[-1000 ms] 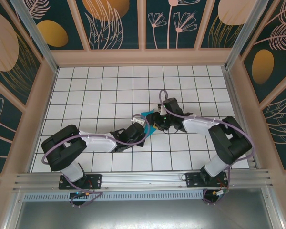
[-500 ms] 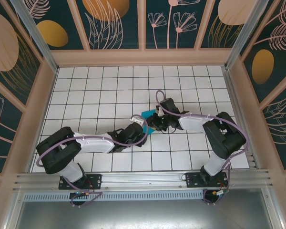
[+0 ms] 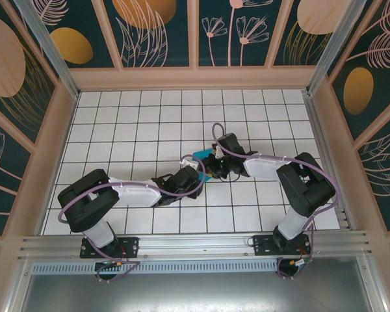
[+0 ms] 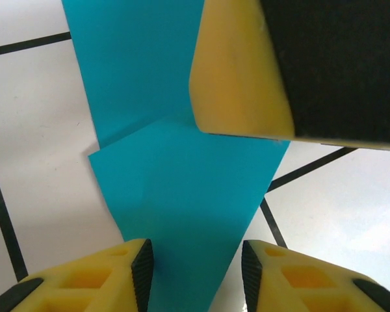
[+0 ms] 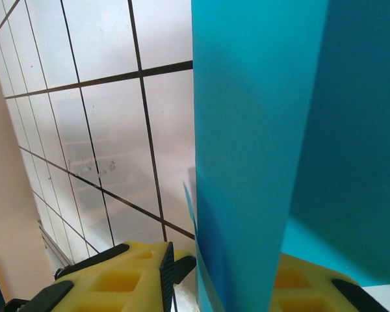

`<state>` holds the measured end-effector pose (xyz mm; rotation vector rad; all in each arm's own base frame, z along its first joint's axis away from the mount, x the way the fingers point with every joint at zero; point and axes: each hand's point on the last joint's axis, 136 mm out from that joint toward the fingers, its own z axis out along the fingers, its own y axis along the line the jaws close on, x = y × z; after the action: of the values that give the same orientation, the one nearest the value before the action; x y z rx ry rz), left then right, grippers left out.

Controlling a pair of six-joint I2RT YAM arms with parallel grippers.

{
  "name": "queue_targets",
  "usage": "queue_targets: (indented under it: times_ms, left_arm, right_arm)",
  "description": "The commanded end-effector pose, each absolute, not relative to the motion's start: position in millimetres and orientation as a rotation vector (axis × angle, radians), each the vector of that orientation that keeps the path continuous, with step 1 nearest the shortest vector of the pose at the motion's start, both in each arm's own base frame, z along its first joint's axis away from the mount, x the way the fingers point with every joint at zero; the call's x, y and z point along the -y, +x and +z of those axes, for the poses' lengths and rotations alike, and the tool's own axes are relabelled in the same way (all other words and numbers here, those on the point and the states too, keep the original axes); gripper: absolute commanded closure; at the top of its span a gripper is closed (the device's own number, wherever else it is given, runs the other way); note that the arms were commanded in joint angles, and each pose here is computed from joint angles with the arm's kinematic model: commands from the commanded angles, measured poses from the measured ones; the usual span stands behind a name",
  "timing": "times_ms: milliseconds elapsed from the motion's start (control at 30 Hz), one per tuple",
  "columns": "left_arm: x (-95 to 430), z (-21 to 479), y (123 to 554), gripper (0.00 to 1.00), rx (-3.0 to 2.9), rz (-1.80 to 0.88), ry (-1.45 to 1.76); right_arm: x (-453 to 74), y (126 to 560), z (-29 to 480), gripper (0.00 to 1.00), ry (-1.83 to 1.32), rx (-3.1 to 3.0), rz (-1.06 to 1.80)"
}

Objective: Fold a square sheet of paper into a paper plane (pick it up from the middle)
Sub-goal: Fourth fold the wing at the center of the table.

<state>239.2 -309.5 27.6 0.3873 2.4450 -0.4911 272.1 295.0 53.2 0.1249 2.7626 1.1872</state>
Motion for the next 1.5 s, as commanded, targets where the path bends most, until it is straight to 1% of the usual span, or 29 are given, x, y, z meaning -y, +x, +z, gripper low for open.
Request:
queue_targets:
  times_ms: [0, 100, 200, 500, 667, 800, 933, 1133, 1267, 1333, 1400, 1467]
  left_arm:
    - [311.7, 30.9, 242.9, 0.62, -2.435, -0.477, 0.363]
    - [309.8, 28.5, 242.7, 0.68, -2.44, -0.461, 0.364]
    - [309.9, 26.0, 242.1, 0.68, -2.447, -0.462, 0.365]
    - [309.9, 25.4, 241.6, 0.6, -2.448, -0.462, 0.368]
    - [309.8, 21.3, 241.2, 0.59, -2.458, -0.455, 0.369]
    - [311.0, 20.4, 241.3, 0.59, -2.458, -0.459, 0.372]
    - [311.8, 21.6, 242.9, 0.63, -2.453, -0.46, 0.369]
    - [311.4, 28.6, 245.4, 0.65, -2.434, -0.461, 0.353]
    - [311.0, 31.9, 246.8, 0.69, -2.423, -0.458, 0.345]
    - [311.2, 31.4, 246.6, 0.73, -2.424, -0.46, 0.345]
    - [310.7, 31.3, 246.4, 0.73, -2.426, -0.46, 0.345]
    - [309.3, 30.5, 245.4, 0.76, -2.428, -0.456, 0.348]
  right_arm:
    - [-301.0, 274.6, 58.7, 0.68, 0.094, -2.755, 1.205]
    - [-300.8, 275.3, 60.2, 0.68, 0.095, -2.75, 1.206]
    - [-299.6, 274.5, 60.0, 0.68, 0.095, -2.752, 1.203]
    - [-297.0, 275.0, 57.6, 0.77, 0.101, -2.757, 1.189]
    - [-296.9, 275.1, 58.1, 0.84, 0.103, -2.754, 1.191]
    - [-296.8, 275.2, 59.0, 0.86, 0.104, -2.751, 1.192]
    - [-296.7, 275.1, 59.2, 0.86, 0.102, -2.752, 1.191]
    - [-295.8, 274.8, 57.9, 0.85, 0.105, -2.754, 1.186]
    - [-294.6, 273.3, 55.1, 0.85, 0.111, -2.763, 1.18]
    - [-294.5, 273.8, 55.2, 0.85, 0.112, -2.762, 1.179]
    - [-294.8, 273.9, 55.4, 0.85, 0.11, -2.762, 1.178]
    - [-294.1, 273.7, 54.6, 0.85, 0.112, -2.765, 1.173]
